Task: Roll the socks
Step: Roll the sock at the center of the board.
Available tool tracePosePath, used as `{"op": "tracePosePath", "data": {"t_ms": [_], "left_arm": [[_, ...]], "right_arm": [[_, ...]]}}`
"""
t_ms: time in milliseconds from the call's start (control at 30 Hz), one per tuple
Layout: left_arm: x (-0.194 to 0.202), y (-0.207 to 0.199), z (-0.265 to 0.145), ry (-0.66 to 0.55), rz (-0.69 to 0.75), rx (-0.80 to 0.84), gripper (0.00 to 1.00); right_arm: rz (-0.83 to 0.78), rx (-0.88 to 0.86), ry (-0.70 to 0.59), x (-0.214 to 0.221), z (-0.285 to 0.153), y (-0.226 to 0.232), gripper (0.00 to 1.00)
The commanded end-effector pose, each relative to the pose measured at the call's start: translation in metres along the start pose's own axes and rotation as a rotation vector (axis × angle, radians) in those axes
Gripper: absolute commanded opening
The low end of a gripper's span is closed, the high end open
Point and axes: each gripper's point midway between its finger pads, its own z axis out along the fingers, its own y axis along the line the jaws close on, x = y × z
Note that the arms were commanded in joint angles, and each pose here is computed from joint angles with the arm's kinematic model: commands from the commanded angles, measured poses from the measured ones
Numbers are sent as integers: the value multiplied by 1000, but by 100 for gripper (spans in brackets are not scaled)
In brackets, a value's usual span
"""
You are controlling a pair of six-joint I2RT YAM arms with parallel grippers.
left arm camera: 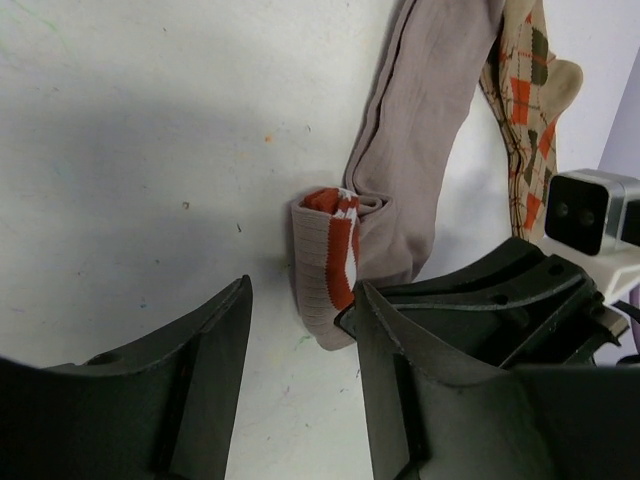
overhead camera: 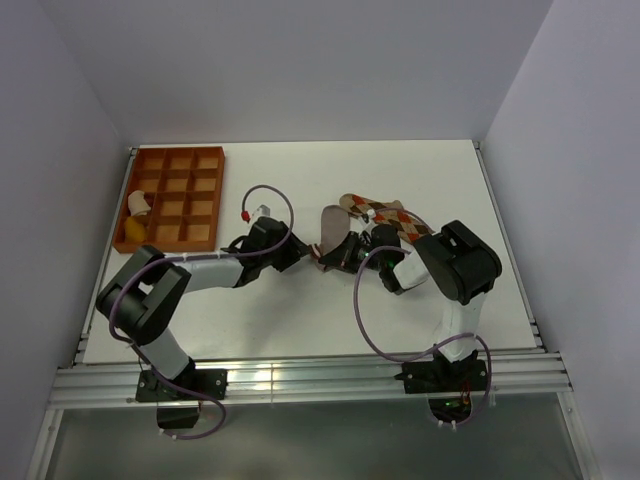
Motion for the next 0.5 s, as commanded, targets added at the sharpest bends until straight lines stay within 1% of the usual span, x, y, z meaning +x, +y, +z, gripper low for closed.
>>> {"op": "tracePosePath", "data": {"t_ms": [0,233,467], "left_arm": [[-3,-27,1,-14,30,73,53],[2,-22,7,-7,34,73,57],[5,-17,11,-7,27,71,56]], "right_arm": [[96,-5,55,16,-6,-10,0],[118,-13,85,21,-8,-8,0],[195,6,103,28,-12,-12,0]]}}
